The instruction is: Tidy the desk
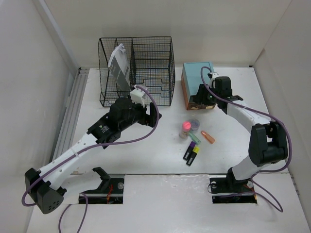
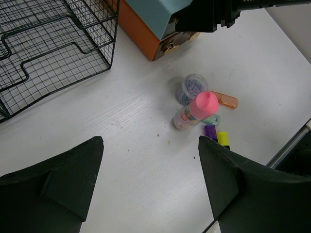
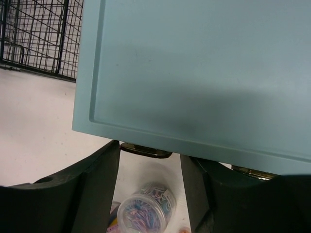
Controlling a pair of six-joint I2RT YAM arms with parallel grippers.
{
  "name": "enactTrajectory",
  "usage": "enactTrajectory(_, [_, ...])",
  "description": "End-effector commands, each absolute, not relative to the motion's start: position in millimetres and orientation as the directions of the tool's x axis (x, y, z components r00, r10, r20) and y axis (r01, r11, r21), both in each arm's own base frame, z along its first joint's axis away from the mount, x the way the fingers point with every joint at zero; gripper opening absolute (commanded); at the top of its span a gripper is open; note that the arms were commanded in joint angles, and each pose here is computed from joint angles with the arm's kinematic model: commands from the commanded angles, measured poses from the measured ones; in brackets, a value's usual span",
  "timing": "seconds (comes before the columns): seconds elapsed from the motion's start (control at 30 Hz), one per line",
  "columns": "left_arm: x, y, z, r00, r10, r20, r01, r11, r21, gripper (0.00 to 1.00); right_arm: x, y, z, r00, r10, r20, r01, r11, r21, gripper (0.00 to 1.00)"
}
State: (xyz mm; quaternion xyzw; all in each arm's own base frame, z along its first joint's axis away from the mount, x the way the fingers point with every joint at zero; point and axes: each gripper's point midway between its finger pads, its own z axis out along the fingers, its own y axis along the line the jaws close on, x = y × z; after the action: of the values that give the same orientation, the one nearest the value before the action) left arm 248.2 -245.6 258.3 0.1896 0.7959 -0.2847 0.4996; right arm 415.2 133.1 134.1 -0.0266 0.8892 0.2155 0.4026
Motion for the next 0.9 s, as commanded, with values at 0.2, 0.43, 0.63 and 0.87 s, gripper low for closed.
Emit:
enactTrajectory(0.2, [247, -248, 279, -0.378, -0.029, -0.925, 0.61, 0.744, -0.272, 0.76, 433, 134, 157, -0.584, 0.188, -0.79, -0.179, 0.919, 0.351, 0.54])
enactTrajectory(0.43, [249, -248, 281, -0.37, -0.036, -0.928, 0.606, 0.748, -0.271, 0.76, 433, 138, 153, -0.59, 0.198, -0.783, -0.157, 0.923, 0.351, 0.41])
enactTrajectory(0.63, [248, -247, 276, -0.376, -0.03, -0.926, 0.604, 0.75, -0.27, 0.76, 430, 137, 157, -0.584, 0.208, -0.784, -0.154, 0.921, 0.359, 0.31])
enactTrajectory(0.87, [247, -246, 279, -0.37, -0.036, -0.928, 0.606, 0.748, -0.271, 0.76, 397, 140, 148, -0.623, 0.153, -0.767, -0.203, 0.915, 0.348, 0.24])
